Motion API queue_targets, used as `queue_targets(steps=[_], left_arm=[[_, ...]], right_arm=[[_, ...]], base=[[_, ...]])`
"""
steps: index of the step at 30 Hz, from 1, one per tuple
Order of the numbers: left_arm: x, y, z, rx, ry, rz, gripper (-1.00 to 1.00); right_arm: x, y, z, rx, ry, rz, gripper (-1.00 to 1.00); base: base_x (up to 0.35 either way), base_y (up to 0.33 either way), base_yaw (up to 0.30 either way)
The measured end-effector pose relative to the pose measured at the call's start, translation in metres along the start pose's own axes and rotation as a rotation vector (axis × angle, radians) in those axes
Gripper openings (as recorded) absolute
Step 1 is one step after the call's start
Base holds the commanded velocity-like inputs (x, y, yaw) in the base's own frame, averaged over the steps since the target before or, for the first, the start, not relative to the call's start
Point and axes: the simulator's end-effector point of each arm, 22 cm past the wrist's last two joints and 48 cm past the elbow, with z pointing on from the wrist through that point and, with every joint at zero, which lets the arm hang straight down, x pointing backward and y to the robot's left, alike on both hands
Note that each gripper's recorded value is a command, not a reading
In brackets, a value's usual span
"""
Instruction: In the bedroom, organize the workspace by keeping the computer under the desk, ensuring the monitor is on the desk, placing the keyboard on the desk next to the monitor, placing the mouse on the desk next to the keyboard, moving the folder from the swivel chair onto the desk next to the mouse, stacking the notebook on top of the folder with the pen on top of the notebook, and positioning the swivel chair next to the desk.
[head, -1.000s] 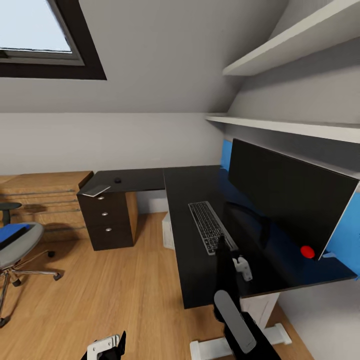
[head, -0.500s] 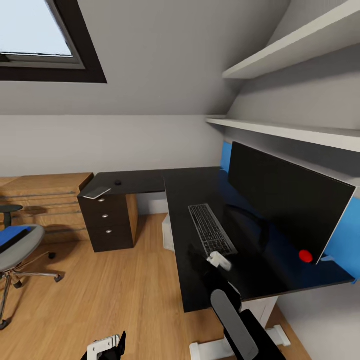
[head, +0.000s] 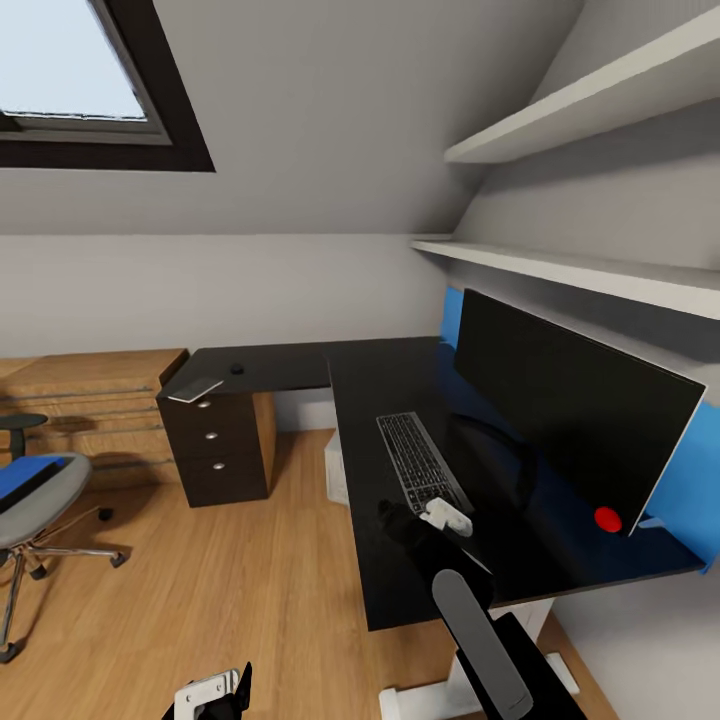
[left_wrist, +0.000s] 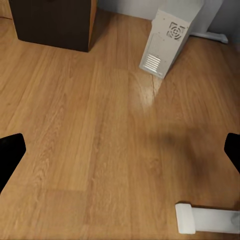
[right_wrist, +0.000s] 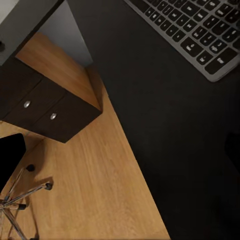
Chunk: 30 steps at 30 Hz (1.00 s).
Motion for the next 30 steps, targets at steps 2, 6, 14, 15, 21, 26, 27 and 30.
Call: queue_targets(steps=[2, 6, 14, 15, 21, 26, 27, 30], left_arm=[[0.0, 0.0, 0.0, 0.001, -0.002, 0.001, 1.0], [0.004, 0.001, -0.001, -0.001, 0.006, 0.004, 1.0], [0.008, 0.004, -0.001, -0.005, 0.018, 0.005, 1.0], [0.008, 0.004, -0.001, -0.006, 0.018, 0.004, 1.0], [0.011, 0.014, -0.001, -0.025, 0.024, 0.005, 1.0], [0.01, 0.017, -0.001, -0.031, 0.023, 0.003, 1.0], [0.01, 0.017, -0.001, -0.031, 0.022, 0.003, 1.0], [0.01, 0.017, -0.001, -0.032, 0.023, 0.003, 1.0]], right_arm=[[-0.002, -0.001, 0.0, 0.002, -0.003, 0.001, 1.0], [-0.002, 0.0, -0.001, 0.003, -0.009, 0.005, 1.0], [0.003, 0.006, -0.001, -0.006, -0.003, -0.007, 1.0], [0.004, 0.006, -0.001, -0.005, -0.002, -0.009, 1.0], [0.015, 0.018, -0.004, -0.022, -0.001, -0.069, 1.0], [0.015, 0.017, -0.004, -0.021, -0.002, -0.072, 1.0], [0.015, 0.017, -0.004, -0.021, -0.002, -0.072, 1.0], [0.016, 0.017, -0.004, -0.02, -0.001, -0.072, 1.0]], base=[[0.0, 0.0, 0.0], [0.0, 0.009, 0.095], [0.059, 0.251, 0.106], [0.101, 0.29, 0.277], [0.129, 0.289, 0.278], [0.154, 0.281, 0.278], [0.171, 0.274, 0.278], [0.187, 0.272, 0.278]])
